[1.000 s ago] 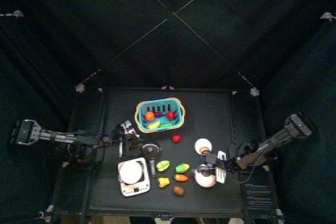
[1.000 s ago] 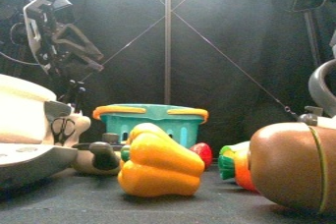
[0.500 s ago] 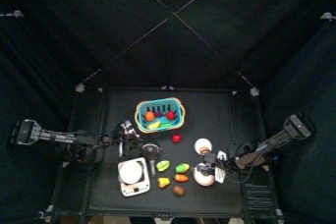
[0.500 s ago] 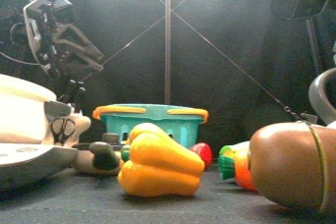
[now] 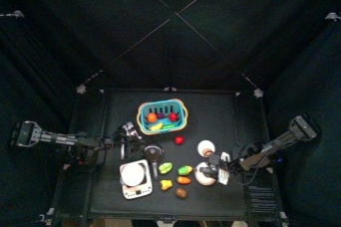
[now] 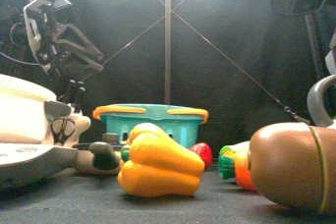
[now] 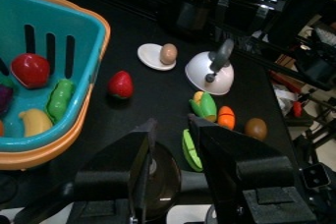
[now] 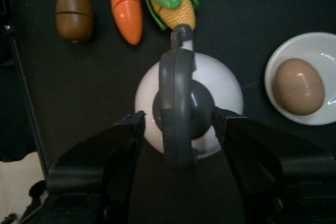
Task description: Place kettle in bottom right
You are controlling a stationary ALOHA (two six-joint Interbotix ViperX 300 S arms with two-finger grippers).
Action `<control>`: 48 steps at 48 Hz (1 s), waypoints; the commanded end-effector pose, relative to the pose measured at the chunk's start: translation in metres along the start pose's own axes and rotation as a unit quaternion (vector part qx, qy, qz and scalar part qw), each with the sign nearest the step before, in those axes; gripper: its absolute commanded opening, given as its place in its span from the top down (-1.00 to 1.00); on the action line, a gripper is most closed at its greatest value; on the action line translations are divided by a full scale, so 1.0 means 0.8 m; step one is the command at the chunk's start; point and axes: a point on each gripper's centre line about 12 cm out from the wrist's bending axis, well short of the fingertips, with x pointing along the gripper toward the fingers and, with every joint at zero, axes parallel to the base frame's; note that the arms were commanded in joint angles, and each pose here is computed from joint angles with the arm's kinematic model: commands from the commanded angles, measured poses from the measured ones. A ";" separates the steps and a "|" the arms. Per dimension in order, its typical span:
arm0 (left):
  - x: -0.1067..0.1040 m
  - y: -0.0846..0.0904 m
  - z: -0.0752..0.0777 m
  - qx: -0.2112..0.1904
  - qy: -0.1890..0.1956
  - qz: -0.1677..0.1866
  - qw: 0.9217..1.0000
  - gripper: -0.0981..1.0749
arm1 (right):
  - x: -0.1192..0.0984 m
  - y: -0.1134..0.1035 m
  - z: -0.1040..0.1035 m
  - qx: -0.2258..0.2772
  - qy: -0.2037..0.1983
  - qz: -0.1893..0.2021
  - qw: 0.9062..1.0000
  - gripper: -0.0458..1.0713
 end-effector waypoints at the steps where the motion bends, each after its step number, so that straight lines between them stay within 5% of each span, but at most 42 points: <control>1: 0.002 -0.002 0.007 0.000 -0.008 -0.002 1.000 -0.43 | -0.011 0.004 0.013 -0.004 -0.020 0.006 1.000 -0.68; 10: 0.002 -0.002 0.006 0.000 -0.008 -0.002 1.000 -0.43 | -0.017 -0.003 0.026 -0.022 -0.042 -0.017 0.999 -0.68; 25: 0.002 -0.001 0.006 0.001 -0.008 -0.001 1.000 -0.43 | -0.018 -0.021 0.097 -0.009 -0.129 -0.045 0.991 -0.68; 37: 0.002 -0.002 0.006 0.001 -0.008 -0.002 1.000 -0.43 | 0.027 -0.029 0.144 -0.006 -0.164 -0.012 0.986 -0.68; 48: 0.001 -0.004 0.012 0.014 -0.025 -0.008 1.000 -0.43 | 0.081 -0.023 0.181 -0.111 -0.179 -0.009 0.978 -0.67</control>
